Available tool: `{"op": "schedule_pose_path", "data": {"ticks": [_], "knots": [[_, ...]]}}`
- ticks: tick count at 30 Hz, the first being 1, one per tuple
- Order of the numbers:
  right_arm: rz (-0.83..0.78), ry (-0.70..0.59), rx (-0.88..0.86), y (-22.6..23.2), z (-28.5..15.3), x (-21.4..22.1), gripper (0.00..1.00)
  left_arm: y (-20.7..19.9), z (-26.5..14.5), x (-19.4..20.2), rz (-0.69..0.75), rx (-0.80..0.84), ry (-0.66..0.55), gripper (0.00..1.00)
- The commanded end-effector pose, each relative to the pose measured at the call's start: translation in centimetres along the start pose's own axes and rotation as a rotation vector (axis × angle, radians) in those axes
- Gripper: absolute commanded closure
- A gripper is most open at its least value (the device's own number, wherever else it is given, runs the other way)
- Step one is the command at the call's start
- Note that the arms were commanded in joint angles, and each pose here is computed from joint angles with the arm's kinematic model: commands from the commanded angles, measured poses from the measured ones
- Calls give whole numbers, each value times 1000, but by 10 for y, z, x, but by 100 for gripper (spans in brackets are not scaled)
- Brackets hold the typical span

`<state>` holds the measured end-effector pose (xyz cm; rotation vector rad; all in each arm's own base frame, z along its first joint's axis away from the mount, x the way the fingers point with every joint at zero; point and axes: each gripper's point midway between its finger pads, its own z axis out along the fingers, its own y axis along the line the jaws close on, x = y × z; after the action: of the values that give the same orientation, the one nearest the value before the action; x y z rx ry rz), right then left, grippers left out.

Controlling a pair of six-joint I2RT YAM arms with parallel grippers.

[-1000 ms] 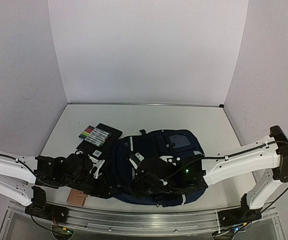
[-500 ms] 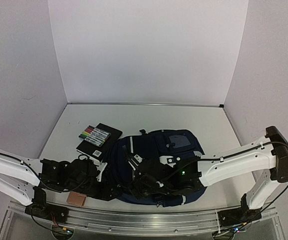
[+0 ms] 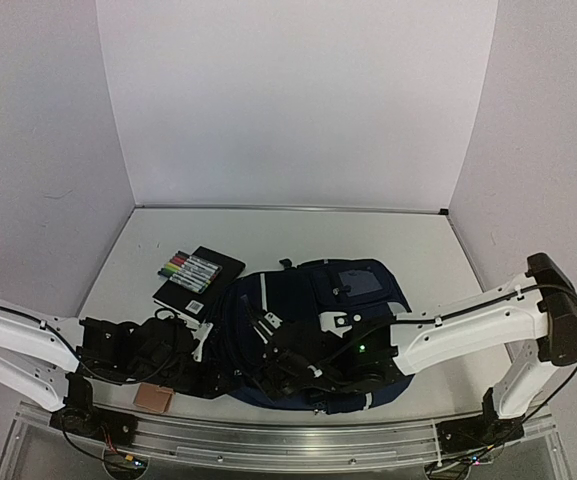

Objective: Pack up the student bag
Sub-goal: Unzip the student bag at the center of the board.

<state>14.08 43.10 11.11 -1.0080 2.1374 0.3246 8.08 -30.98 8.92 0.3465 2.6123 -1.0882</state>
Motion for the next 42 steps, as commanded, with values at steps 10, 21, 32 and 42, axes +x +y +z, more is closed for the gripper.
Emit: {"op": "schedule_pose_path", "data": {"ticks": [10,21,32,42], "knots": [[-30,-45,83,6,13,-21,4,2,-17,-15,-29,-42,-74,100],[11,-89,288,-31,1,-29,84,24,-39,-36,-141,-248,-169,100],[44,-52,209,-37,-20,-2,100,44,-72,-67,-203,-287,-273,100],[73,-48,133,-33,-37,10,100,43,-62,-106,-103,-338,-236,100]]}}
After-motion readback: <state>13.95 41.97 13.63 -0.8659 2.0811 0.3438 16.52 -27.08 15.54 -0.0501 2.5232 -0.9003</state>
